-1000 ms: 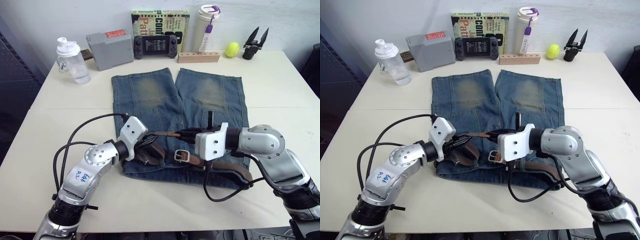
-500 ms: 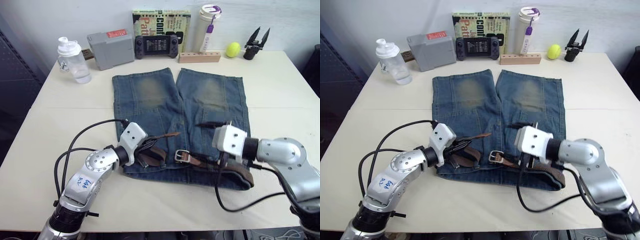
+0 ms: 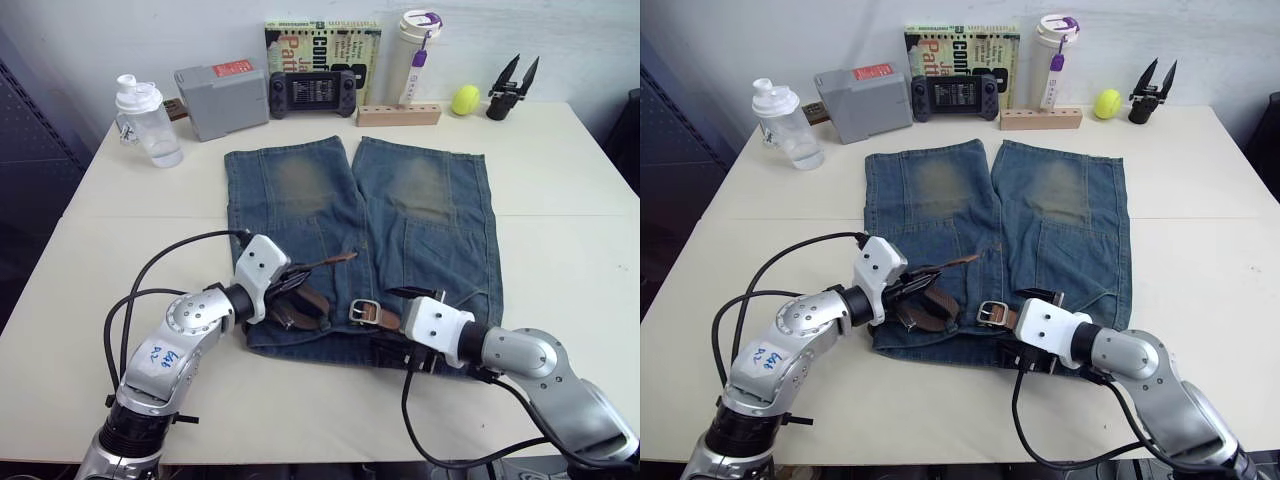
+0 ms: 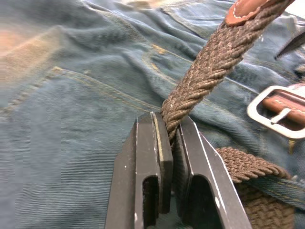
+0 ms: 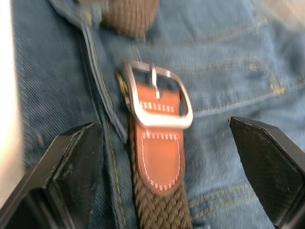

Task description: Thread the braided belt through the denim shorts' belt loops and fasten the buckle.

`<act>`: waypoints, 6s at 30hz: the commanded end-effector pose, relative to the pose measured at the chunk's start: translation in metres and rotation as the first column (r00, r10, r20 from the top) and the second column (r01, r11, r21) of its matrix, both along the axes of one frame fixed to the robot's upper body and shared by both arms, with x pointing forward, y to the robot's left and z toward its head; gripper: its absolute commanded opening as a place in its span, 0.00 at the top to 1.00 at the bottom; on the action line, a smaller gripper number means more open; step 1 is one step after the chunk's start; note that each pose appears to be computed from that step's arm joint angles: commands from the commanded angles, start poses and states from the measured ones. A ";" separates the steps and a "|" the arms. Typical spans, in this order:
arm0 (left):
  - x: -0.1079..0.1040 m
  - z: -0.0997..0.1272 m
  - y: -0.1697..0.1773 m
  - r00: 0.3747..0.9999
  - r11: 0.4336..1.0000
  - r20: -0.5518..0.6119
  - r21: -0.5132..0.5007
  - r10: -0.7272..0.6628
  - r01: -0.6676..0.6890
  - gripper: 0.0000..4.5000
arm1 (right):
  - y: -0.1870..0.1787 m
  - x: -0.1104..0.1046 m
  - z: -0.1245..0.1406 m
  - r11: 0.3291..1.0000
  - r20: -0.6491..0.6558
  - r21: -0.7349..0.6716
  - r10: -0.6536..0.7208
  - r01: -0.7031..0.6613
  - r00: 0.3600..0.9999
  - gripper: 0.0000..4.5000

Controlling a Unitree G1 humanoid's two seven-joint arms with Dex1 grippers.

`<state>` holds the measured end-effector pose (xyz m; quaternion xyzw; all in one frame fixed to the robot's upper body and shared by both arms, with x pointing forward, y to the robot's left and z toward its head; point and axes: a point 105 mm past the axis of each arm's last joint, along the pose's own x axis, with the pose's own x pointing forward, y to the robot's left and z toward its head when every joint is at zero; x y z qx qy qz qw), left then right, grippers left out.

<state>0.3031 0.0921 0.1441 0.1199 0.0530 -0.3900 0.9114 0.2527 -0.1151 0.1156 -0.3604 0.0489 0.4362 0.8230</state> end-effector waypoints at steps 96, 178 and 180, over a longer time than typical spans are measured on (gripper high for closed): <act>-0.030 -0.032 -0.072 0.947 0.977 -0.251 0.023 -0.200 0.212 1.00 | 0.038 0.018 0.011 0.969 -0.128 0.051 -0.232 0.240 0.964 0.98; -0.013 -0.030 -0.063 0.962 0.996 -0.263 -0.065 -0.079 0.064 1.00 | 0.015 -0.001 0.069 0.980 -0.119 0.182 -0.062 0.084 0.991 0.03; -0.012 -0.031 -0.064 0.962 0.996 -0.262 -0.062 -0.081 0.067 1.00 | 0.009 -0.002 0.088 0.974 -0.130 0.221 -0.021 0.049 0.991 0.03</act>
